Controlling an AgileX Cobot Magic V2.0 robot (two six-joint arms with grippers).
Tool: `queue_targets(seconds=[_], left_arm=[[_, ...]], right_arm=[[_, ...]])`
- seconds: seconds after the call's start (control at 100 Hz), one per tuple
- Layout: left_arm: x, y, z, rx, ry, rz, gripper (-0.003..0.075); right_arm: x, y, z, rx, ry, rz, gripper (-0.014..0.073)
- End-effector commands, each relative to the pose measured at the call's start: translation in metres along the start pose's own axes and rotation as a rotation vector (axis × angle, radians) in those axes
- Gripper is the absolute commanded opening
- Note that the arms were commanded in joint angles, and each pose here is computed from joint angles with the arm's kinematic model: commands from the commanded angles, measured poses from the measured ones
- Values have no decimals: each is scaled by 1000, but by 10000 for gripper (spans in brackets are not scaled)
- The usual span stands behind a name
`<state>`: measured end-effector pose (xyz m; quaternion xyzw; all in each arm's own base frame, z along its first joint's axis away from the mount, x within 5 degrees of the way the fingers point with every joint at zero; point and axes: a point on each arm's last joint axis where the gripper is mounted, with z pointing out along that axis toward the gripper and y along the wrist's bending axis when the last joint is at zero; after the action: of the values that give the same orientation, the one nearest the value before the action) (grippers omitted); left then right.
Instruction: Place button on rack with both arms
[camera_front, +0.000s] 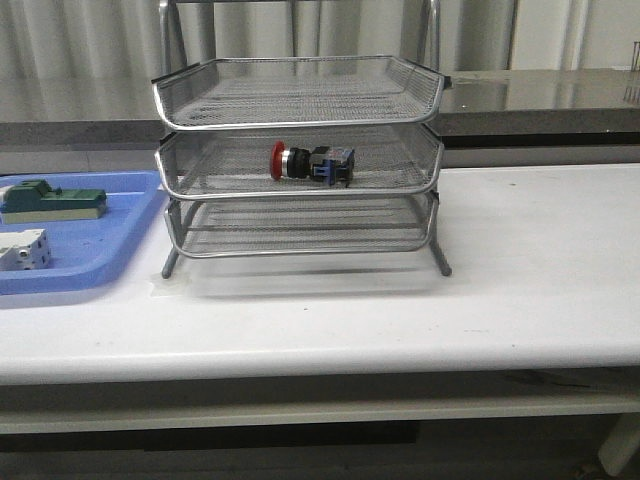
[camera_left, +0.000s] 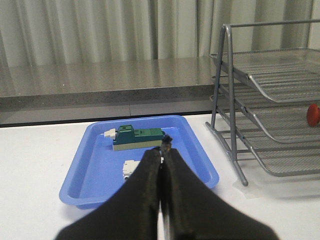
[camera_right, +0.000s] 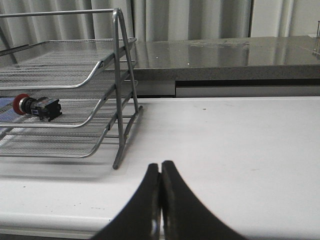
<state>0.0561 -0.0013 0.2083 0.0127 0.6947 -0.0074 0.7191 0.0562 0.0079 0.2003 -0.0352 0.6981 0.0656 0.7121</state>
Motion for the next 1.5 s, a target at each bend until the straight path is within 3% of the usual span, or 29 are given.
queue_targets(seconds=[0.0, 1.49], left_arm=[[4, -1, -1, 7, -53, -29, -20], [10, -1, -1, 5, -34, -40, -20]], right_arm=[[-14, 1, -3, -6, -116, 0, -57], [-14, 1, -3, -6, -116, 0, -57]])
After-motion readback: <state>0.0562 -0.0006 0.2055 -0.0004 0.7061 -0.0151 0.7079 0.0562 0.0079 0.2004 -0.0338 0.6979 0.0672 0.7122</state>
